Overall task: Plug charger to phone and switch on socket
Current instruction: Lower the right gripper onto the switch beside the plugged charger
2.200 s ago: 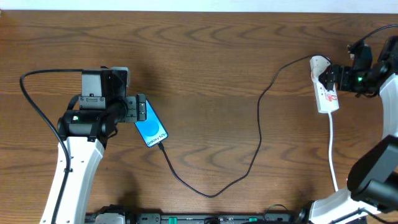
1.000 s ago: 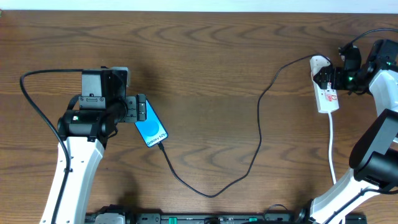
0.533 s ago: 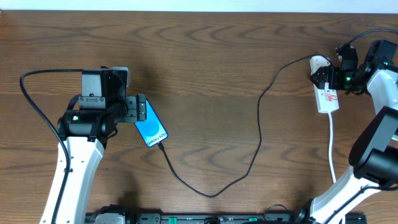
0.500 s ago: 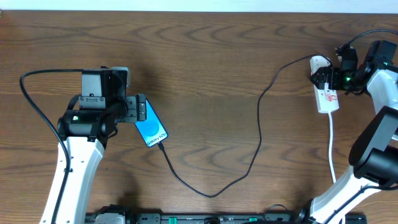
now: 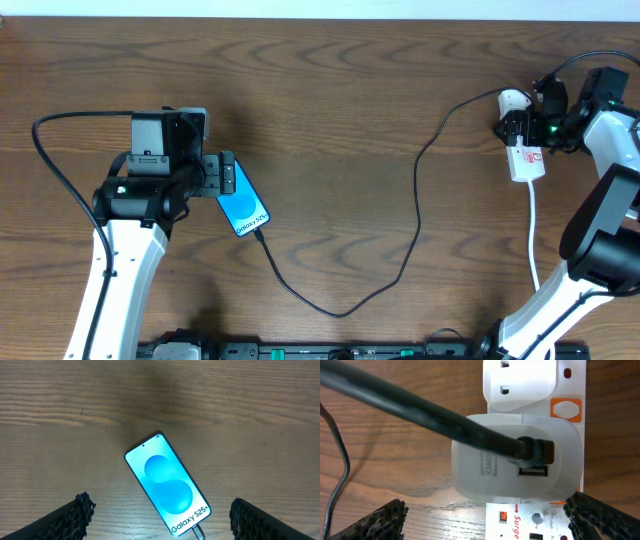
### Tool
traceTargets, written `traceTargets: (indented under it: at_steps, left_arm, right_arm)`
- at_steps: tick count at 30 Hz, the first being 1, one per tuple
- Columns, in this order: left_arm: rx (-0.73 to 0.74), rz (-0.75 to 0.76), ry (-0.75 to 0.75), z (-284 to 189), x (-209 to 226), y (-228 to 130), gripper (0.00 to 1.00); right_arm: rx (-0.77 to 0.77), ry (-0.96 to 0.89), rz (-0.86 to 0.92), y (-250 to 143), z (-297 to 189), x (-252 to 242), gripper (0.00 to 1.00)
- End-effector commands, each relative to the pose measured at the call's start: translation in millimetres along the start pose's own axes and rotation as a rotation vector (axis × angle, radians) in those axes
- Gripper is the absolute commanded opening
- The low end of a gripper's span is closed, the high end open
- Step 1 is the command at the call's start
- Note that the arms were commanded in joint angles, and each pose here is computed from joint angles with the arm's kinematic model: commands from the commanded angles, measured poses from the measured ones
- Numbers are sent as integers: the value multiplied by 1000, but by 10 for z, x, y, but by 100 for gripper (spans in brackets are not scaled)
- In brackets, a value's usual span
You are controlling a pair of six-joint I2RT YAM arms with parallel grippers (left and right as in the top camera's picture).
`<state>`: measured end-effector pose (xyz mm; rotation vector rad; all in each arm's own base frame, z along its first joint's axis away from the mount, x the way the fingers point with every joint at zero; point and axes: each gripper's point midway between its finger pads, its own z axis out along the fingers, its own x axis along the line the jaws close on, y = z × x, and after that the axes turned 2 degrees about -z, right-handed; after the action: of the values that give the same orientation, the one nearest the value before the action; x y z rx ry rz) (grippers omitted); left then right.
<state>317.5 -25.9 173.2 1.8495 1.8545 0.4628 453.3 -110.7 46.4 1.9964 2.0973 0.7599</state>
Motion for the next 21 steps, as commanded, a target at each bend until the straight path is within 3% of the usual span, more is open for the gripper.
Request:
traceTargets:
  at_steps: [1,21]
  left_arm:
    - [-8,17,11,-20,11,10,90]
    - [-8,17,11,-20,11,10,89]
  right_arm:
    - [-10,18,-23,26,31,39,99]
    - [-7,40,-5,0,117,40,99]
